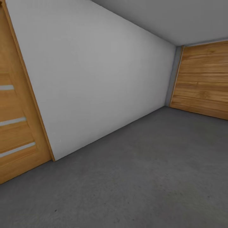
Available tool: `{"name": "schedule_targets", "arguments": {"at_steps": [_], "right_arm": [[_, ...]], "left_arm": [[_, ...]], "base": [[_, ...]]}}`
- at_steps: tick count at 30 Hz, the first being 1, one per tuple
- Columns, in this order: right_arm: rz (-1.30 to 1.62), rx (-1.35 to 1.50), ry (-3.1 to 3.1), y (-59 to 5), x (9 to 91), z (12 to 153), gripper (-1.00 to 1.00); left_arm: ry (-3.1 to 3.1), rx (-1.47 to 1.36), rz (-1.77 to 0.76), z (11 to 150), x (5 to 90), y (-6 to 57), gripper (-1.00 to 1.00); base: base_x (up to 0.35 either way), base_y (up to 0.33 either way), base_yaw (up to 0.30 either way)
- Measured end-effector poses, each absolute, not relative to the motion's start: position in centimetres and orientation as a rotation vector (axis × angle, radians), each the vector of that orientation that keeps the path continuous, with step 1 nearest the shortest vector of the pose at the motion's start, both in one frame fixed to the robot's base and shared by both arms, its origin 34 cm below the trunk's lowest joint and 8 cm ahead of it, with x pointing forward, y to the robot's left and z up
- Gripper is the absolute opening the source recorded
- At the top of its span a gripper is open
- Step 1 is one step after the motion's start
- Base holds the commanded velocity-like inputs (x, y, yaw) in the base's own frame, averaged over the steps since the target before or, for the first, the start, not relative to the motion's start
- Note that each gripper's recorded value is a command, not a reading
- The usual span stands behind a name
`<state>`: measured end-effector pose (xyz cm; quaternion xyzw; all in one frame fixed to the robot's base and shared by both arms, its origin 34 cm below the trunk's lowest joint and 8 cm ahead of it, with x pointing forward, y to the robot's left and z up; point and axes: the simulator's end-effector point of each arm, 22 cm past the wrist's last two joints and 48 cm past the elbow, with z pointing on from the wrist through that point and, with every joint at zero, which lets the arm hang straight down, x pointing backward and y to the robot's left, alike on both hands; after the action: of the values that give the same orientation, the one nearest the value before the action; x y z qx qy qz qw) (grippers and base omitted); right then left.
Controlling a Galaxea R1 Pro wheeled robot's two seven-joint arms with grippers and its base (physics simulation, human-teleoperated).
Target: Move the two storage containers from the living room to the garage. In the garage, place one container on the floor and stack the other container on top of it (either order is fine).
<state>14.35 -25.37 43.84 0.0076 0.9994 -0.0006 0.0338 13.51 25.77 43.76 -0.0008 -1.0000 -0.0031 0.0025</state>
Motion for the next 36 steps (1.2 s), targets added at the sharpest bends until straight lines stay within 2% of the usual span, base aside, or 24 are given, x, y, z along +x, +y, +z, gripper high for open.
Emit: {"name": "schedule_targets", "arguments": {"at_steps": [36], "right_arm": [[0.003, 0.021, 3.056, -25.11, 14.69, 43.87, 1.0]], "left_arm": [[-3.137, -0.002, -0.01, 43.76, 13.53, 25.77, 1.0]], "base": [[0.0, 0.0, 0.281]]}}
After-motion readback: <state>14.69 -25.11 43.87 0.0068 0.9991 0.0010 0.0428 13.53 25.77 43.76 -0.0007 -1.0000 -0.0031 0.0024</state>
